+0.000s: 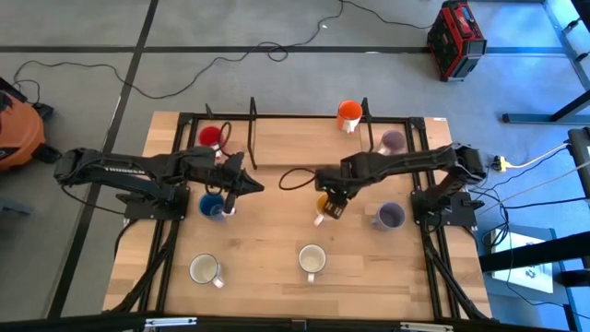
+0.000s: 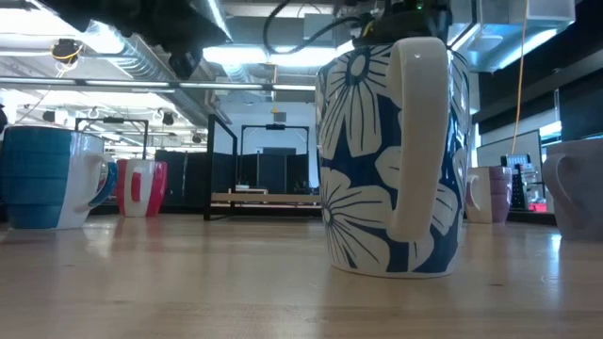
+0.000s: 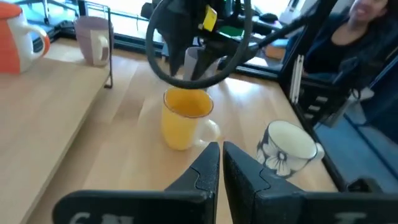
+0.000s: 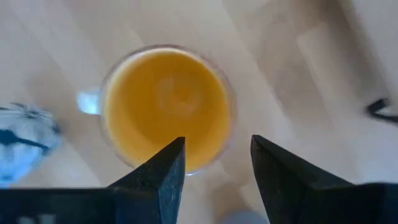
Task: Place coffee mugs
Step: Put the yellow mug on the shelf
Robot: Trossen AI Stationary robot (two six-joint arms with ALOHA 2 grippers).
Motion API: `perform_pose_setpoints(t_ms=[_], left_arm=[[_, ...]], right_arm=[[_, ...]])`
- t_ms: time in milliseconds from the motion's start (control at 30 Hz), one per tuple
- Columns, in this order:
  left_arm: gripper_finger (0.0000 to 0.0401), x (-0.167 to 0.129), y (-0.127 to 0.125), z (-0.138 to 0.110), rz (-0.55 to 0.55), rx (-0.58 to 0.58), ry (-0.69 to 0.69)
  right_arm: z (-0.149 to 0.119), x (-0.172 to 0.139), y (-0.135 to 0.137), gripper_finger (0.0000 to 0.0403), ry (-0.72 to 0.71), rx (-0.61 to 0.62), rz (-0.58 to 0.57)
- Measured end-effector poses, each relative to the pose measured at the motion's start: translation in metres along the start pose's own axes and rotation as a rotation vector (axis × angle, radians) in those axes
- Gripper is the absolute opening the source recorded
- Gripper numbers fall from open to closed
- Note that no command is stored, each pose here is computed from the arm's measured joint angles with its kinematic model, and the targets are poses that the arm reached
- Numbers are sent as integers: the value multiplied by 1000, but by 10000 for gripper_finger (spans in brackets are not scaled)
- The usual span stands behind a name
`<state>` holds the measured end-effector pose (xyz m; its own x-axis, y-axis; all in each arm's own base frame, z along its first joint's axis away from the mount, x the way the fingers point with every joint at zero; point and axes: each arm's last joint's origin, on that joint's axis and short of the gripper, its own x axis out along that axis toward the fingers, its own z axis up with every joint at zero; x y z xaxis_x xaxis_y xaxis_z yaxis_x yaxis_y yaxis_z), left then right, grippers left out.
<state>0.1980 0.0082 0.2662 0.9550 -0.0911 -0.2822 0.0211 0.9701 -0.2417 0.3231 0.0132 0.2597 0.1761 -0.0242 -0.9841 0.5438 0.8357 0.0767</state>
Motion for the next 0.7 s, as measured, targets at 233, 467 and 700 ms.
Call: perform_pose_setpoints(t_ms=[233,467,700], left_arm=[[15,-1,2,-8,27,36,80],[15,-1,3,-11,40,46,111],[15,-1,3,-11,49,51,108]], right_arm=[[1,18,-1,168,-10,125,-10],[5,38,-12,168,-3,194,-24],[0,46,-16,162,27,196,-32]])
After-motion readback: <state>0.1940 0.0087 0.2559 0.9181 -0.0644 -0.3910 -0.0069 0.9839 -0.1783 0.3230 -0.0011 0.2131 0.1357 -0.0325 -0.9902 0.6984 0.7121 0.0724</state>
